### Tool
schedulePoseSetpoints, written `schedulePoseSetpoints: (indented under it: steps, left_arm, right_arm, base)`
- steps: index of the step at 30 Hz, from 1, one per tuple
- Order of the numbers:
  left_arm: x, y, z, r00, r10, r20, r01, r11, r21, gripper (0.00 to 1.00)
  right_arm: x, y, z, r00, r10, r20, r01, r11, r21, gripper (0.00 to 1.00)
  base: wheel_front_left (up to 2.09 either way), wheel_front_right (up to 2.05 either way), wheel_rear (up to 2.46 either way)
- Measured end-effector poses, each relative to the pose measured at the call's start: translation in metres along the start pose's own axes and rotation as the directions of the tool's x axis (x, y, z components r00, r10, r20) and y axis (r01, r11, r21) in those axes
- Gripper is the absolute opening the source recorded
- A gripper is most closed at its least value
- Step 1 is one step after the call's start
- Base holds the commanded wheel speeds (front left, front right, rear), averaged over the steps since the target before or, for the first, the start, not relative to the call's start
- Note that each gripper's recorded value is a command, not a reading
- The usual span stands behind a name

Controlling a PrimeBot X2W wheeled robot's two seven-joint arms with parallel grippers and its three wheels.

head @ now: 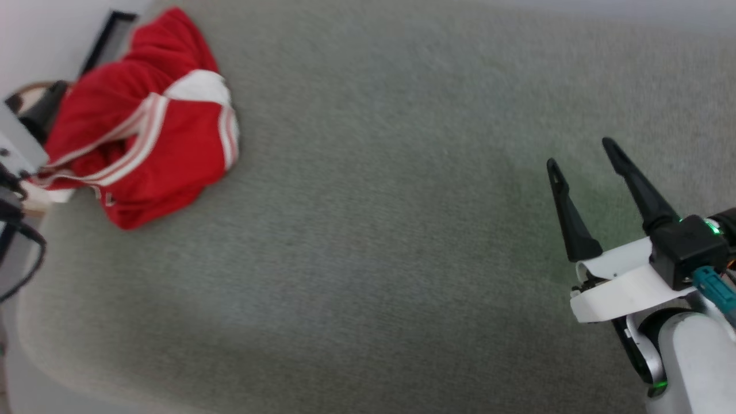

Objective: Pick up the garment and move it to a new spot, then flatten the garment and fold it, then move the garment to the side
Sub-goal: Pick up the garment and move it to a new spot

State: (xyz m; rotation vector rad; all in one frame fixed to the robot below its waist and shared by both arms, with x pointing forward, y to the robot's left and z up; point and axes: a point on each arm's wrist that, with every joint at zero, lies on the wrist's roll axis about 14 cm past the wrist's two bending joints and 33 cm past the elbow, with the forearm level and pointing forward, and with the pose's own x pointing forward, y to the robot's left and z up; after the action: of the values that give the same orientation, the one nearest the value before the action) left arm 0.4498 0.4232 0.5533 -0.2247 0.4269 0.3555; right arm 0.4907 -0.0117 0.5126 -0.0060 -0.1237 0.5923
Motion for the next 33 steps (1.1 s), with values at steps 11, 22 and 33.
schedulePoseSetpoints:
  steps: [11, 22, 33]
  left_arm:
    - [0.079, -0.002, -0.117, 0.89, 0.075, -0.45, -0.069, 0.997, 0.028, 1.0]
    - [0.105, -0.008, -0.158, 0.816, 0.093, -0.571, -0.092, 0.995, 0.031, 0.95]
    - [0.093, 0.002, -0.123, 0.896, 0.105, -0.431, -0.106, 0.994, 0.022, 0.0]
  right_arm:
    - [-0.01, -0.039, -0.042, 0.993, -0.073, -0.096, 0.073, 0.997, -0.002, 1.0]
    - [-0.019, -0.054, -0.058, 0.983, -0.104, -0.149, 0.103, 0.995, -0.013, 1.0]
    - [-0.024, -0.043, -0.037, 0.989, -0.096, -0.115, 0.097, 0.995, -0.001, 1.0]
  base:
    - [0.0, 0.0, 0.0]
    - [0.0, 0.0, 0.0]
    - [0.0, 0.0, 0.0]
